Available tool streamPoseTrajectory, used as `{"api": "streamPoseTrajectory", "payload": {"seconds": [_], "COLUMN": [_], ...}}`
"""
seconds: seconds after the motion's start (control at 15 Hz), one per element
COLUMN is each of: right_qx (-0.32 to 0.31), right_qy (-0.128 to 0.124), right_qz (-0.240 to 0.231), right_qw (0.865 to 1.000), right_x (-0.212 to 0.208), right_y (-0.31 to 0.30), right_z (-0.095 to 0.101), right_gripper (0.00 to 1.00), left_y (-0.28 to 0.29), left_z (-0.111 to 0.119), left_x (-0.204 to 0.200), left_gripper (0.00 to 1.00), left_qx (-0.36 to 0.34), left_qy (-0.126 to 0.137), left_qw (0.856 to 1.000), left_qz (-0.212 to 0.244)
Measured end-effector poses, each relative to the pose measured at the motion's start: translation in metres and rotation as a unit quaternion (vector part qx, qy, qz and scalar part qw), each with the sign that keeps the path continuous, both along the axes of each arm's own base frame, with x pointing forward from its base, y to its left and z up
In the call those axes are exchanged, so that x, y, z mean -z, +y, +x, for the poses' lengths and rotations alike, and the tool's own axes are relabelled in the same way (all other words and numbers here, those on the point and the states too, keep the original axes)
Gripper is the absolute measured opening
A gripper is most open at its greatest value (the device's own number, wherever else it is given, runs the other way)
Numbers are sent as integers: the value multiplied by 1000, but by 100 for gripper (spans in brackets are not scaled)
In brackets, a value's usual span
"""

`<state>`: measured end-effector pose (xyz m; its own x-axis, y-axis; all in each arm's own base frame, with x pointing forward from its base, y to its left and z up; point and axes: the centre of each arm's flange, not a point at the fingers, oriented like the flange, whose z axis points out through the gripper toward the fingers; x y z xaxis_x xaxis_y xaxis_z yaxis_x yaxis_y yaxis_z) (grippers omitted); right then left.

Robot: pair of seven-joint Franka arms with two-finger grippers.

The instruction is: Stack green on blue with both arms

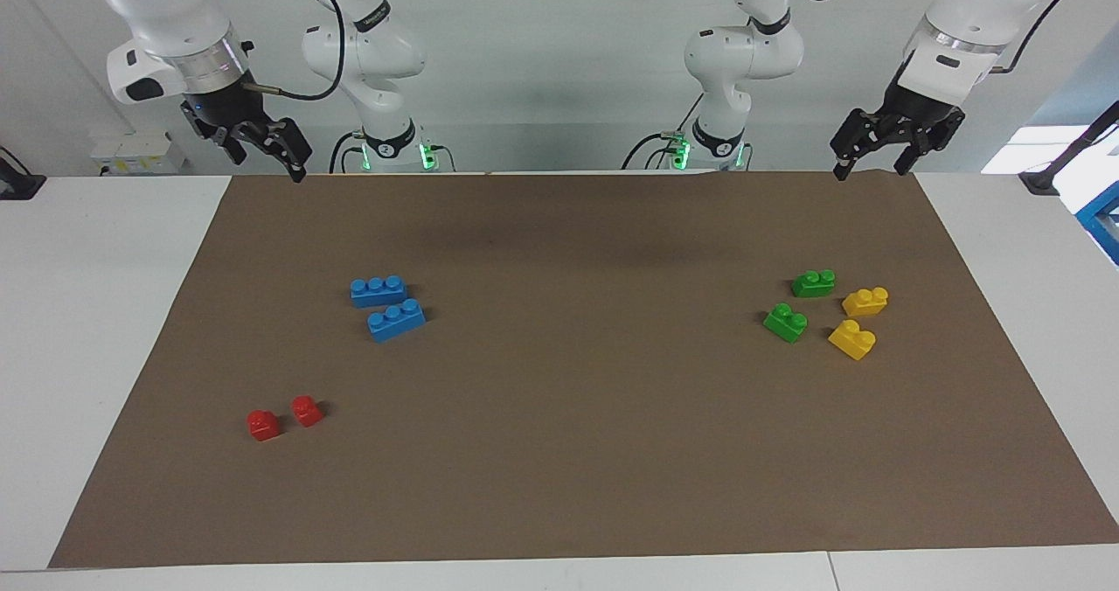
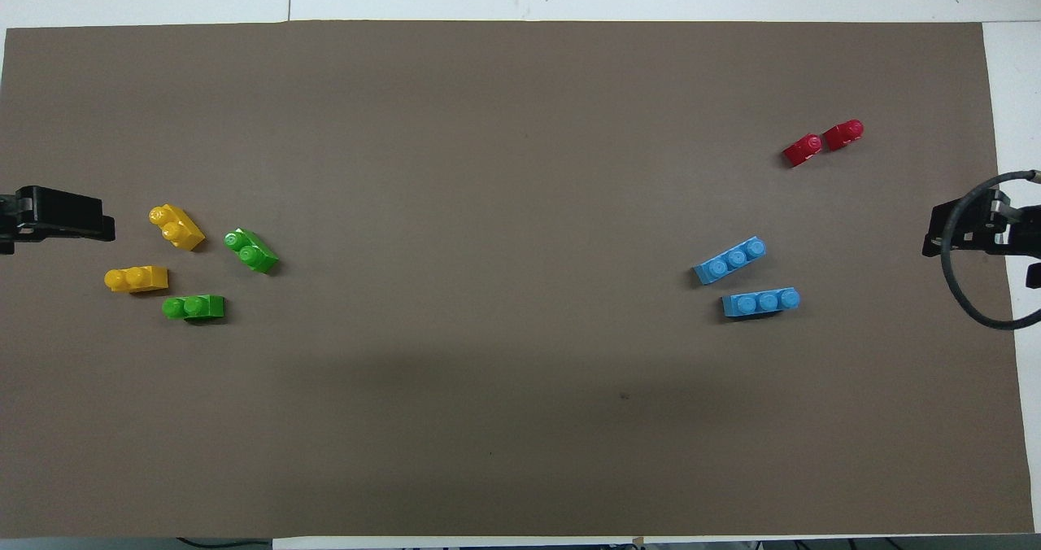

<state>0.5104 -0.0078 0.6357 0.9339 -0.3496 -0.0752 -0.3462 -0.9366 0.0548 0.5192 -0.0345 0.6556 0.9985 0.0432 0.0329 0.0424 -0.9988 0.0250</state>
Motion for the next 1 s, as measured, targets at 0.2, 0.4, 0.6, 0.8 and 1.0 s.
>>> {"api": "streamPoseTrajectory", "payload": {"seconds": [0.2, 0.4, 0.6, 0.8, 1.0], "right_qx": [0, 0, 0, 0, 0], "right_qy": [0, 0, 0, 0, 0], "right_qz": [0, 0, 0, 0, 0], "right_qw": [1000, 1000, 1000, 1000, 1000], "right_x": [0, 0, 0, 0, 0], "right_y": [0, 0, 0, 0, 0], "right_z": [0, 0, 0, 0, 0], "right_gripper": [100, 100, 100, 100, 100], "left_y": [0, 0, 0, 0, 1], "left_z": [0, 0, 0, 1, 1], "left_x": [0, 0, 0, -1, 2], "left_gripper": [100, 100, 100, 100, 100], "left_qx": [0, 0, 0, 0, -1], "left_qy": [0, 0, -1, -6, -4], "left_qw": [1000, 1000, 1000, 1000, 1000], "left_qz": [0, 0, 0, -1, 0]}}
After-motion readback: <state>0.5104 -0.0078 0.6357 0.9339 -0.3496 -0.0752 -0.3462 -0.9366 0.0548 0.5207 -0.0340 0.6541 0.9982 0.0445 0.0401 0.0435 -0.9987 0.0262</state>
